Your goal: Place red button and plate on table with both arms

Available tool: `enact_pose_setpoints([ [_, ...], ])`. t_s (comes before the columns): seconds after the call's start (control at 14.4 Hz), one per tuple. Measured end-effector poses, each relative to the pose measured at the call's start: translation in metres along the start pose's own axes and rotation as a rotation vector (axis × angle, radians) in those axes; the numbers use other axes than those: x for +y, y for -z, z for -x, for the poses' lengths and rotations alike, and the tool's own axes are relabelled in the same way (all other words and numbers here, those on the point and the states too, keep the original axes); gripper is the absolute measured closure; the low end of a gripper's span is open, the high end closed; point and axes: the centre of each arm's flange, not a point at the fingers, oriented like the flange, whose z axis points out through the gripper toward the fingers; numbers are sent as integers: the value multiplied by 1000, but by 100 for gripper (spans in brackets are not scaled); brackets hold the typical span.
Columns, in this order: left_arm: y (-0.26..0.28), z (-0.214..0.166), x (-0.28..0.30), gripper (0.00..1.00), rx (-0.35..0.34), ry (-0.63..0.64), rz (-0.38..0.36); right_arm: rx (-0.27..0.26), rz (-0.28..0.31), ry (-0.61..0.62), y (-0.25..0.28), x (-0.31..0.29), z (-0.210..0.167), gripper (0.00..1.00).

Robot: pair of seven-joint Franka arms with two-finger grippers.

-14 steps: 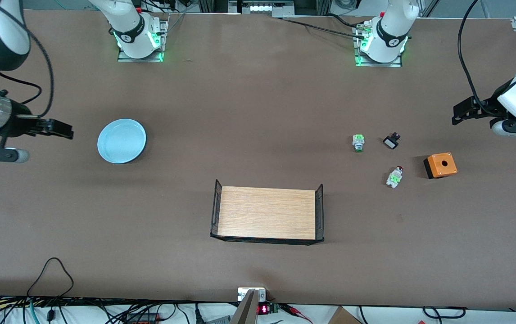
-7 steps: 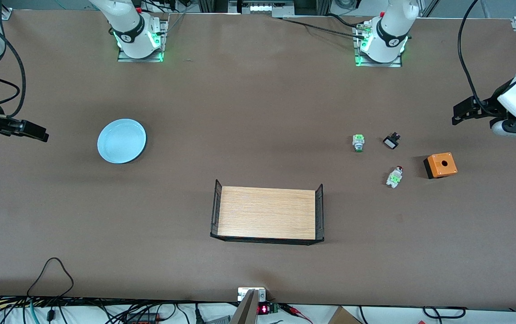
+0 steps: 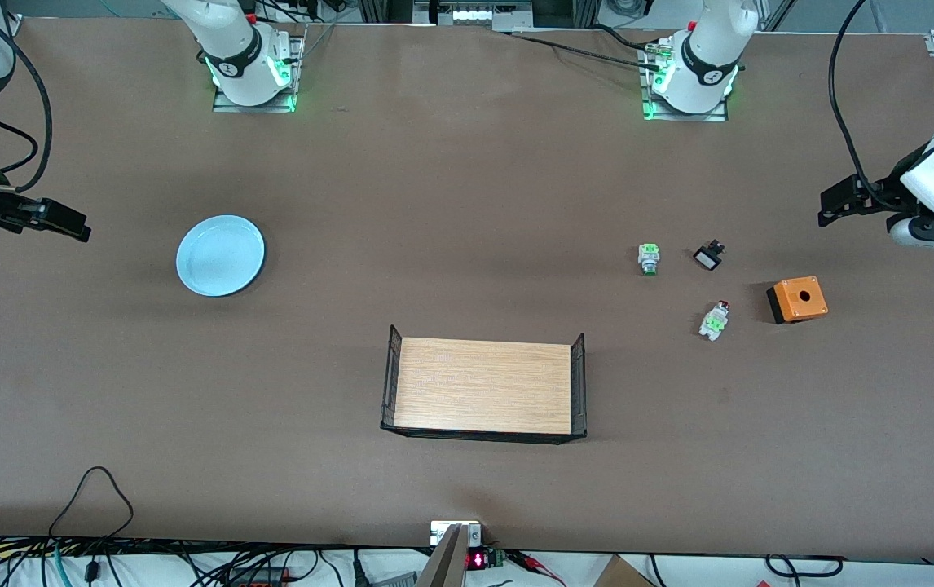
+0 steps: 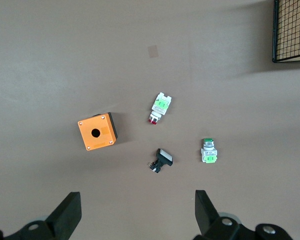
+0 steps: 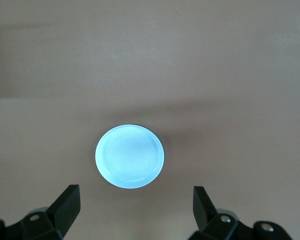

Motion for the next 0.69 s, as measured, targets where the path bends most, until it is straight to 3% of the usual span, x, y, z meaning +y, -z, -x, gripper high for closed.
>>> enact_pose_setpoints([
  [0.69, 0, 0, 0, 0, 0, 0, 0, 22, -1, 57, 38, 3, 7, 0],
])
